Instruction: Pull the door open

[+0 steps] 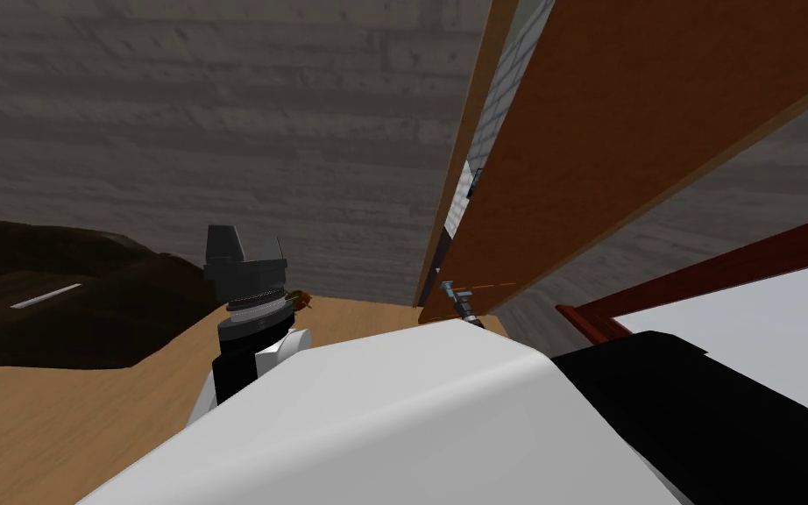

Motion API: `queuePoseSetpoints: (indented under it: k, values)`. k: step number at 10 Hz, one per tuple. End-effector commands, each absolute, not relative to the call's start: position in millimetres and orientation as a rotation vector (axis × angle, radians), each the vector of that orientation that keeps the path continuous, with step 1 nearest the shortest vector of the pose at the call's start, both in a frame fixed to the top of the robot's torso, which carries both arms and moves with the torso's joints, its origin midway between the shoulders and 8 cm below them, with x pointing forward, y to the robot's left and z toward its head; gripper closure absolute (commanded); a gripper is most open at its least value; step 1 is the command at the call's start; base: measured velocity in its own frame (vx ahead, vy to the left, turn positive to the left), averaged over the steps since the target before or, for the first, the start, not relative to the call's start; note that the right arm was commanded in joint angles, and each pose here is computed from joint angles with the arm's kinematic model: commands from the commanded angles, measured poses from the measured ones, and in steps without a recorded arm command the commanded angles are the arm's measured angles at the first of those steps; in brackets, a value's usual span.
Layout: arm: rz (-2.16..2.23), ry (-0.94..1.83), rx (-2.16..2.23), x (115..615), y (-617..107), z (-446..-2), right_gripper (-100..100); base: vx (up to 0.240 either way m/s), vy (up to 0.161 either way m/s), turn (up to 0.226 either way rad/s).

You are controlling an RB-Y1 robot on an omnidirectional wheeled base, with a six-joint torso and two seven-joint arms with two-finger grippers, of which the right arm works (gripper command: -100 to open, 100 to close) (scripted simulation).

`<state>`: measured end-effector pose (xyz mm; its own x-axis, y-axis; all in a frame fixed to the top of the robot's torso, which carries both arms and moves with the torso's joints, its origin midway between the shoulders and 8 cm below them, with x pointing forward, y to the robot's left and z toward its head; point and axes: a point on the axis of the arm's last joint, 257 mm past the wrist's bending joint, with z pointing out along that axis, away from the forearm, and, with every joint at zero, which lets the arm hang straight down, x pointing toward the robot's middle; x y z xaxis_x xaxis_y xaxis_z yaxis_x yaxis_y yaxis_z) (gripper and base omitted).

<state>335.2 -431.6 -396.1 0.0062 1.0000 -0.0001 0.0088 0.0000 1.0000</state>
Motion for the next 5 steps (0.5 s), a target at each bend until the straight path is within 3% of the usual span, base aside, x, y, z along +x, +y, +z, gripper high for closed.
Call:
queuePoseSetpoints:
  k: [1, 5]
  values:
    - [1.212, 1.217, 1.211, 324, -433, -395, 100, -0.228, -0.086, 0.204]
    - [1.229, 1.232, 1.196, 300, -437, -394, 100, -0.197, -0.073, 0.184]
